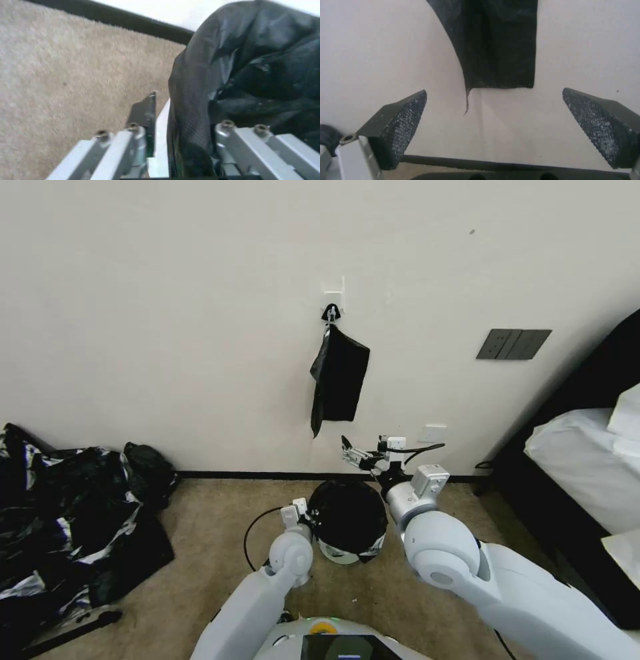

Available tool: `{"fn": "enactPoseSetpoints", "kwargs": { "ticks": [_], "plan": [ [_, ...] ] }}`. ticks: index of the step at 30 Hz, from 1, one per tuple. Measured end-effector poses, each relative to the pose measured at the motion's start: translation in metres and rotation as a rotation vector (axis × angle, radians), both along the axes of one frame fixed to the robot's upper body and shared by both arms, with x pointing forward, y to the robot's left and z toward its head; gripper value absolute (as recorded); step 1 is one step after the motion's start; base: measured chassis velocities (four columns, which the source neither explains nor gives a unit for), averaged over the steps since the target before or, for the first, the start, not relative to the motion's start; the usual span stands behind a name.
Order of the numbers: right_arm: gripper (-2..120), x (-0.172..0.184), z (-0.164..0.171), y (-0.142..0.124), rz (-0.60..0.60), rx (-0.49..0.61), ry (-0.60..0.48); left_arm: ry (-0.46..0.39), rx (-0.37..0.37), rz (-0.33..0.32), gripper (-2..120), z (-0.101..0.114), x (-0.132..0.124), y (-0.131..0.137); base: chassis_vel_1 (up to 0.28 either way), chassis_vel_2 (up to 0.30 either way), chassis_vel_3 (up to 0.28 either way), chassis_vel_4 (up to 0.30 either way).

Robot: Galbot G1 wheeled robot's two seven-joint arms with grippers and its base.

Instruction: Place a trash bag onto the trash bin.

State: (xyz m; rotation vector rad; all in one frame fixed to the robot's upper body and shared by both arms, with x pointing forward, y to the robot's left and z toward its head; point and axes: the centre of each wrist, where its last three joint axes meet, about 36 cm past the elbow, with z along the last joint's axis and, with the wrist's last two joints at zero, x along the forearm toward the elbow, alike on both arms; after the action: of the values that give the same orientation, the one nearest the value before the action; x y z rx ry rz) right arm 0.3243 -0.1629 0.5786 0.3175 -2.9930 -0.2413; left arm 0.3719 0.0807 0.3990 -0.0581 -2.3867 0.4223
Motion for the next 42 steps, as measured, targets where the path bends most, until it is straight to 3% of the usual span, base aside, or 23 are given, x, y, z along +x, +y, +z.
{"fn": "enactPoseSetpoints", "kwargs": {
  "ticks": [4, 5, 10, 11, 16, 19, 22, 23, 24, 25, 28, 30, 32, 34, 35, 36, 37, 38, 40, 42],
  "plan": [
    [100, 0.003, 0.0, 0.0, -0.005, -0.002, 0.001, -0.027, -0.004, 0.002, 41, 0.01, -0.002, 0.006, 0.0, 0.0, 0.0, 0.0],
    [100, 0.004, 0.0, -0.001, -0.005, -0.001, 0.003, -0.042, -0.008, 0.002, 50, 0.016, -0.004, 0.009, 0.0, 0.0, 0.0, 0.0],
    [100, 0.004, 0.001, -0.002, -0.007, 0.0, 0.011, -0.066, -0.022, -0.001, 64, 0.026, -0.008, 0.015, 0.0, 0.0, 0.0, 0.0],
    [100, 0.004, 0.001, -0.004, -0.011, -0.002, 0.014, -0.085, -0.036, -0.005, 72, 0.033, -0.01, 0.019, 0.0, 0.0, 0.0, 0.0],
    [100, 0.003, 0.001, -0.006, -0.018, -0.007, 0.015, -0.112, -0.054, -0.017, 85, 0.043, -0.016, 0.026, 0.0, 0.0, 0.0, 0.0],
    [100, 0.003, -0.001, -0.012, -0.04, -0.003, 0.01, -0.195, -0.116, -0.037, 97, 0.061, -0.026, 0.044, 0.0, 0.0, 0.0, 0.0],
    [100, 0.003, -0.006, -0.02, -0.057, 0.0, 0.0, -0.298, -0.127, -0.048, 100, 0.072, -0.032, 0.063, 0.0, 0.0, 0.0, 0.0],
    [100, 0.007, -0.017, -0.033, -0.072, -0.003, -0.041, -0.422, -0.096, -0.062, 100, 0.074, -0.037, 0.084, 0.0, 0.0, 0.0, 0.0],
    [100, 0.009, -0.023, -0.04, -0.08, -0.005, -0.069, -0.479, -0.077, -0.067, 100, 0.074, -0.039, 0.097, 0.0, 0.0, 0.0, 0.0],
    [100, 0.009, -0.023, -0.04, -0.08, -0.005, -0.069, -0.479, -0.077, -0.067, 100, 0.074, -0.039, 0.097, 0.0, 0.0, 0.0, 0.0],
    [100, 0.002, -0.078, -0.084, -0.067, -0.019, -0.143, -0.633, -0.017, -0.087, 100, 0.075, -0.049, 0.159, 0.0, 0.0, 0.0, 0.0],
    [100, -0.004, -0.089, -0.091, -0.07, -0.031, -0.143, -0.658, -0.004, -0.094, 100, 0.073, -0.053, 0.172, 0.0, 0.0, 0.0, 0.0],
    [100, -0.022, -0.118, -0.106, -0.082, -0.081, -0.144, -0.751, 0.099, -0.119, 100, 0.066, -0.062, 0.213, 0.0, 0.0, 0.0, 0.0],
    [100, -0.027, -0.124, -0.107, -0.082, -0.096, -0.147, -0.77, 0.129, -0.125, 100, 0.063, -0.064, 0.222, 0.0, 0.0, 0.0, 0.0],
    [100, -0.044, -0.144, -0.108, -0.099, -0.135, -0.168, -0.831, 0.23, -0.16, 100, 0.053, -0.078, 0.251, 0.0, 0.0, 0.0, 0.0],
    [100, -0.054, -0.153, -0.105, -0.116, -0.142, -0.183, -0.85, 0.265, -0.173, 100, 0.051, -0.087, 0.261, 0.0, 0.0, 0.0, 0.0],
    [100, -0.054, -0.153, -0.105, -0.116, -0.142, -0.183, -0.85, 0.265, -0.173, 100, 0.051, -0.087, 0.261, 0.0, 0.0, 0.0, 0.0],
    [100, -0.072, -0.163, -0.098, -0.147, -0.143, -0.206, -0.855, 0.293, -0.187, 100, 0.047, -0.109, 0.267, 0.0, 0.0, 0.0, 0.0],
    [100, -0.081, -0.165, -0.096, -0.161, -0.14, -0.216, -0.851, 0.296, -0.187, 100, 0.046, -0.119, 0.266, 0.0, 0.0, 0.0, 0.0],
    [100, -0.11, -0.172, -0.097, -0.201, -0.151, -0.23, -0.817, 0.296, -0.169, 100, 0.043, -0.153, 0.257, 0.0, 0.0, 0.0, 0.0]
  ]
}}
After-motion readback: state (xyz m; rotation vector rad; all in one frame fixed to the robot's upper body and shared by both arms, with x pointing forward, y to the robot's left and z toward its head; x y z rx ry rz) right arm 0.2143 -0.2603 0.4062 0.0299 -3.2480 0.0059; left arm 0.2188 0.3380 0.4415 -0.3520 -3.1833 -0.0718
